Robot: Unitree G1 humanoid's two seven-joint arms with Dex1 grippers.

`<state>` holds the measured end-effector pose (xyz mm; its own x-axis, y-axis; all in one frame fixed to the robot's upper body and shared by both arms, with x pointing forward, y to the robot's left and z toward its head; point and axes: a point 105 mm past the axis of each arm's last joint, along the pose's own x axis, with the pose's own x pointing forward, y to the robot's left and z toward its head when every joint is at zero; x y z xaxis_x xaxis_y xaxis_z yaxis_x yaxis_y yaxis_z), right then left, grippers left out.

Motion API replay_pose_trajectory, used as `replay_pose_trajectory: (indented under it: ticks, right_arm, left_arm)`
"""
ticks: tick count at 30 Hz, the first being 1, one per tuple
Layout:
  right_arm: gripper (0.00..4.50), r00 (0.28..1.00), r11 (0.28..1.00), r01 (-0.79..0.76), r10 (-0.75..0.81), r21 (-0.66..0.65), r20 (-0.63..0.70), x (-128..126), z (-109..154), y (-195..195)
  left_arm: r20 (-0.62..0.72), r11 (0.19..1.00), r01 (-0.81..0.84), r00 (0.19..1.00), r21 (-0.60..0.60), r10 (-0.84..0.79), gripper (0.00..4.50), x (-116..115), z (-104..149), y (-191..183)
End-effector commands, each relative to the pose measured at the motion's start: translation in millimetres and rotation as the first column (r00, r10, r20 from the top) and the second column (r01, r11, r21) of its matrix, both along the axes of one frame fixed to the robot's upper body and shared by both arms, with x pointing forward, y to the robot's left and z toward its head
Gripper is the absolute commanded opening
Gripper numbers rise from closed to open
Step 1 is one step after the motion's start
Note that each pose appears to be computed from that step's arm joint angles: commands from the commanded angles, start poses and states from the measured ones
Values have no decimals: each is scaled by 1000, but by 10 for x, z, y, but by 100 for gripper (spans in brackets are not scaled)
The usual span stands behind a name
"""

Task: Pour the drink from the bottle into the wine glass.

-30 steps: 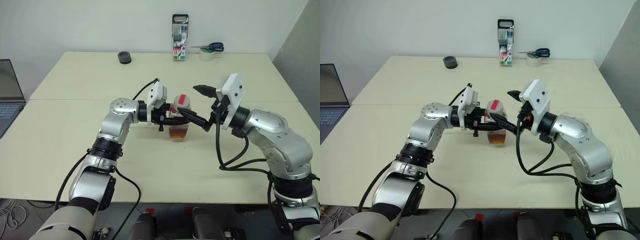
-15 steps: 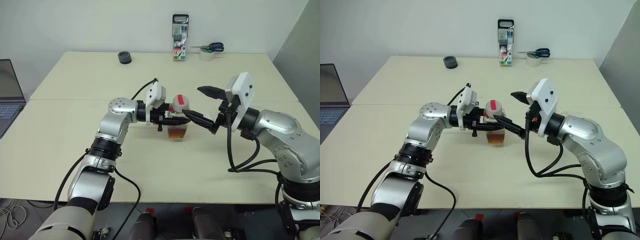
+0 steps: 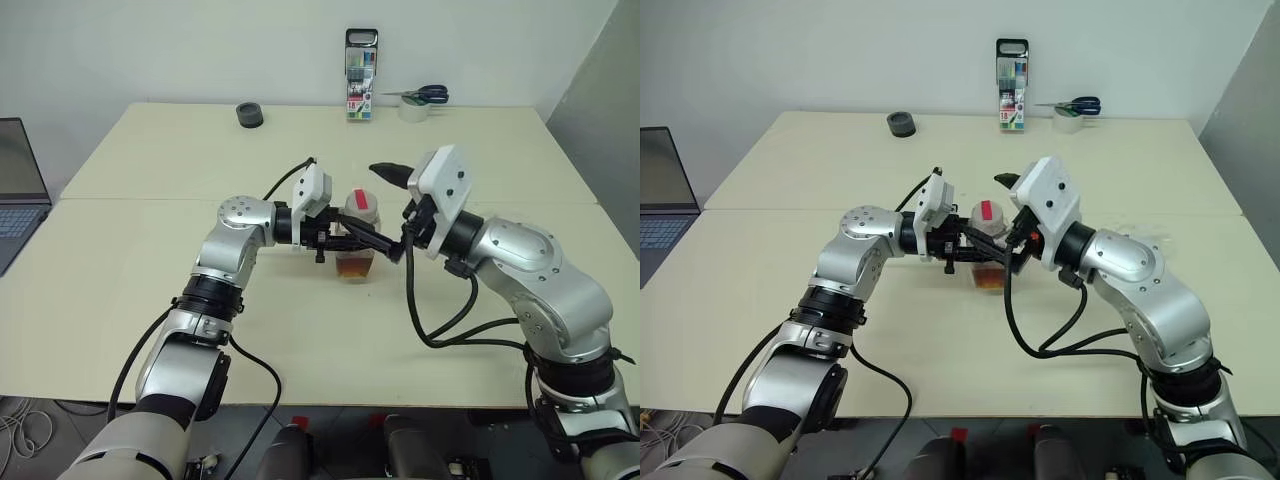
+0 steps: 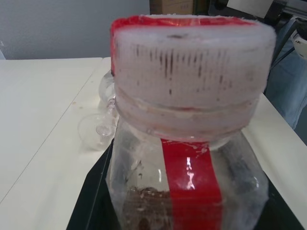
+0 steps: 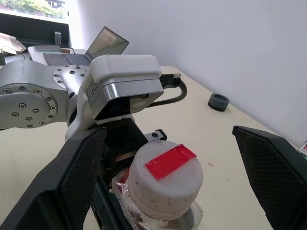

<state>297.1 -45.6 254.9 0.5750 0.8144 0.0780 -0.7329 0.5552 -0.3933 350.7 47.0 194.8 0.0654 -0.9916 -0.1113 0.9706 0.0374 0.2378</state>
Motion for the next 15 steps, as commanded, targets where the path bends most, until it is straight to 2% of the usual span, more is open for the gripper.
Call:
replay_pose_trajectory:
  ticks: [1, 15]
  right_arm:
    - [450, 998, 1000, 0, 0, 9, 58, -17, 125, 29]
    - [450, 994, 995, 102, -101, -13, 38, 115, 52, -142]
  left_arm:
    - [57, 1000, 15, 998, -22, -14, 171, -16, 154, -22]
    - [59, 1000, 20, 998, -17, -19, 171, -30, 138, -25]
